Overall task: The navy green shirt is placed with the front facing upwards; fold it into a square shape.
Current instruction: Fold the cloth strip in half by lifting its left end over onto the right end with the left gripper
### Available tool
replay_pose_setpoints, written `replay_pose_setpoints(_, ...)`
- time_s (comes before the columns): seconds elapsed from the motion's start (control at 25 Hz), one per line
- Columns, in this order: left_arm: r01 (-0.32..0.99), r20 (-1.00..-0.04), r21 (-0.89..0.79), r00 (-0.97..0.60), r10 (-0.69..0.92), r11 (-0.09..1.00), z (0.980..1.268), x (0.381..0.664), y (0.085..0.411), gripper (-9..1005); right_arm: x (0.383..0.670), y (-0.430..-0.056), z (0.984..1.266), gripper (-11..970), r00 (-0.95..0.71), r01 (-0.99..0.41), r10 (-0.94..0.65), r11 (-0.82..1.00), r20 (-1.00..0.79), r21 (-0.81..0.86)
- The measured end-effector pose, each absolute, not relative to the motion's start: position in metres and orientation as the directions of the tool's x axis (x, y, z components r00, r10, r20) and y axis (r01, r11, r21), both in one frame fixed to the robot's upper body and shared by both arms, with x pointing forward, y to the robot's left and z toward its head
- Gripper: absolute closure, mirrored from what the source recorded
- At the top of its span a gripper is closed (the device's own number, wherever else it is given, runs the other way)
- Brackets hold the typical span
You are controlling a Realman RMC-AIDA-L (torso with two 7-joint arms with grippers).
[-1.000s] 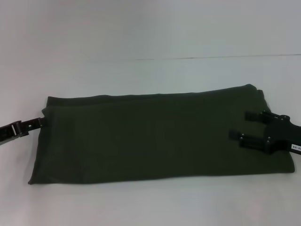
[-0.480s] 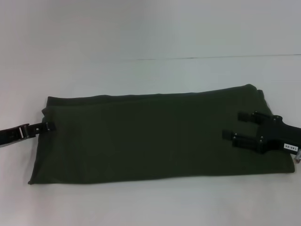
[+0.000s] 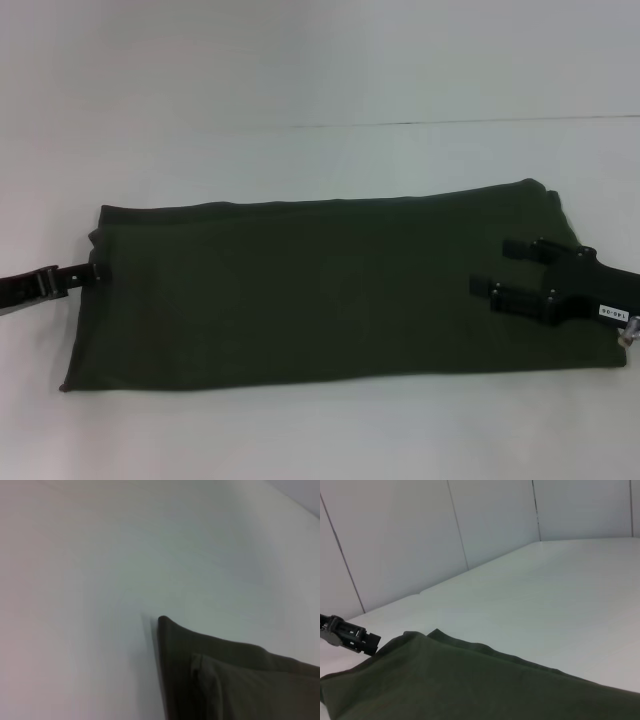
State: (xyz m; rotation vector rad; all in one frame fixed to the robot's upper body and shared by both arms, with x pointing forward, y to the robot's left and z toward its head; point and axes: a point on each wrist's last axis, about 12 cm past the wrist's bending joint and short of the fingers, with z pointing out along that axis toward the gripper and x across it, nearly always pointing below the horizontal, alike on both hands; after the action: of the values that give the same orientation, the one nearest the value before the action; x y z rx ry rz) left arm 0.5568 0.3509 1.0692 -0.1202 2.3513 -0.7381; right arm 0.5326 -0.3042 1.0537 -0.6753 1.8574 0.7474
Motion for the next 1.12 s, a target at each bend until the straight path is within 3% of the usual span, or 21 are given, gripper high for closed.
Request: replay_pose_setpoints(1.12, 0.121, -0.558, -0.528, -0.796, -0.236, 0.841, 1.0635, 0.5602, 0.3414, 155, 0.5361, -0.3017, 1.0537, 93, -0.365, -0.726, -0.123, 0.658, -0.923, 0.2)
